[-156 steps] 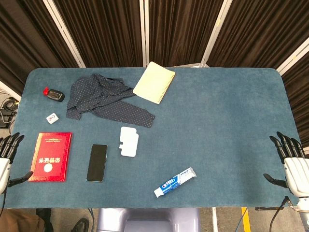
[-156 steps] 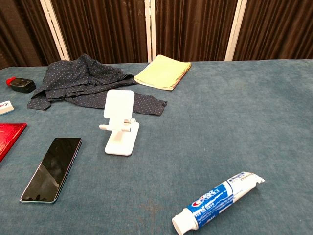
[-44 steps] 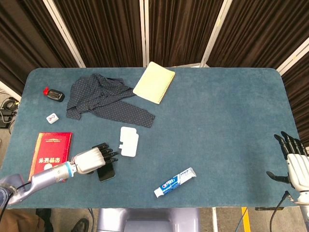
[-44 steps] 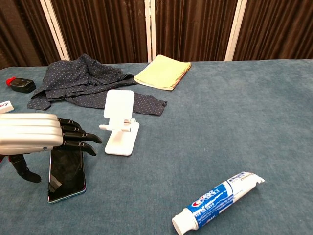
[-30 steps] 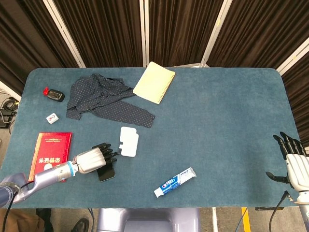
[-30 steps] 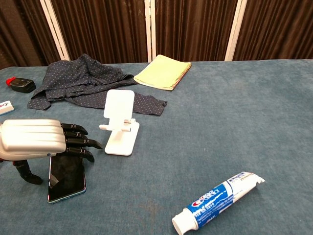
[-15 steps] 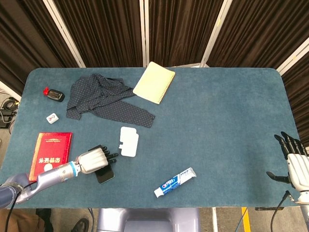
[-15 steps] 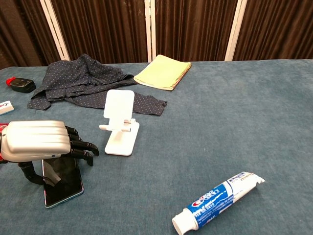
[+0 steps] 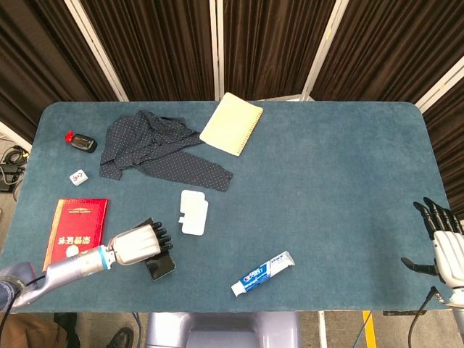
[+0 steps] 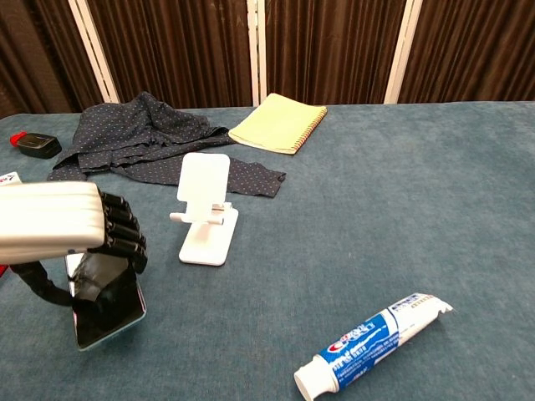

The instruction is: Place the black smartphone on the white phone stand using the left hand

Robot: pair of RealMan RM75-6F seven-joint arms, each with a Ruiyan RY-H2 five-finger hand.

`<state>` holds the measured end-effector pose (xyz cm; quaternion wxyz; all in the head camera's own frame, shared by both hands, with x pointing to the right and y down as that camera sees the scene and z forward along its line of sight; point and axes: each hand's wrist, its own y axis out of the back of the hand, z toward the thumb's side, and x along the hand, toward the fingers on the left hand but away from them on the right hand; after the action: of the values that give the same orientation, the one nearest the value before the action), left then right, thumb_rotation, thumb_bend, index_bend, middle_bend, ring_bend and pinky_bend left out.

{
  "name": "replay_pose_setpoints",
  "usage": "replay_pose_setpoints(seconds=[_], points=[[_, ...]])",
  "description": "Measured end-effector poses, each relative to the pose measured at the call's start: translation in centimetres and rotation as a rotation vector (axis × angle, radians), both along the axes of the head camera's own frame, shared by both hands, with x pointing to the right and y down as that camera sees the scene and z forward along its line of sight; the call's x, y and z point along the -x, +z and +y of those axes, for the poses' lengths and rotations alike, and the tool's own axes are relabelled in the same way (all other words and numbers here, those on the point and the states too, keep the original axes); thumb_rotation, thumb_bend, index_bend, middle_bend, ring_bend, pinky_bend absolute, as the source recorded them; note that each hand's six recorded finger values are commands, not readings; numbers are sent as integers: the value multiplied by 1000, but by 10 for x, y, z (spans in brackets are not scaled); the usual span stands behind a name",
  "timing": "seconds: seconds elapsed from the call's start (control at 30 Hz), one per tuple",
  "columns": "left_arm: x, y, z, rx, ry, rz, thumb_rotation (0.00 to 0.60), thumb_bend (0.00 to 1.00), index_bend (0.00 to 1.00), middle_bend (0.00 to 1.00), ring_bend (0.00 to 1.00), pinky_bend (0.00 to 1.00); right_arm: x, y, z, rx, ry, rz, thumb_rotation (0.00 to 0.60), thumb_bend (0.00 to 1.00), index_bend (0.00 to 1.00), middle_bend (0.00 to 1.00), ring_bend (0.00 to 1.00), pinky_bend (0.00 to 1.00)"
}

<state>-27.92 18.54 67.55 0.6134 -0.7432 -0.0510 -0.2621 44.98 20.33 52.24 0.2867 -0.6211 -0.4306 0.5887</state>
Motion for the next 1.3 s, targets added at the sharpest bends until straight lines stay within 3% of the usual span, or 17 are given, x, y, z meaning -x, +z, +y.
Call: replay_pose_setpoints(seconds=[0.07, 0.3, 0.5, 0.9, 1.3], points=[[-1, -11, -5, -53, 26, 29, 600, 0, 618, 418, 438, 351, -1, -1, 0, -2, 2, -1, 600, 0, 0, 0, 0, 0], [-18, -55, -38, -343, 179, 133, 600, 0, 634, 423, 441, 350, 0, 0, -1, 0, 1, -1, 600, 0, 0, 0, 0, 0], [-33, -66, -70, -481, 294, 119, 600, 0, 646, 426, 441, 343, 0, 1, -1, 3, 4, 3, 600, 0, 0, 0, 0, 0], [-78, -51, -118, -627, 523, -40, 600, 0, 651, 426, 441, 286, -13, 3, -3, 12, 53, 6, 600, 0, 0, 0, 0, 0], [-105, -40, -118, -672, 578, -62, 600, 0, 651, 427, 441, 260, -20, 3, -3, 14, 69, 0, 600, 0, 0, 0, 0, 0]])
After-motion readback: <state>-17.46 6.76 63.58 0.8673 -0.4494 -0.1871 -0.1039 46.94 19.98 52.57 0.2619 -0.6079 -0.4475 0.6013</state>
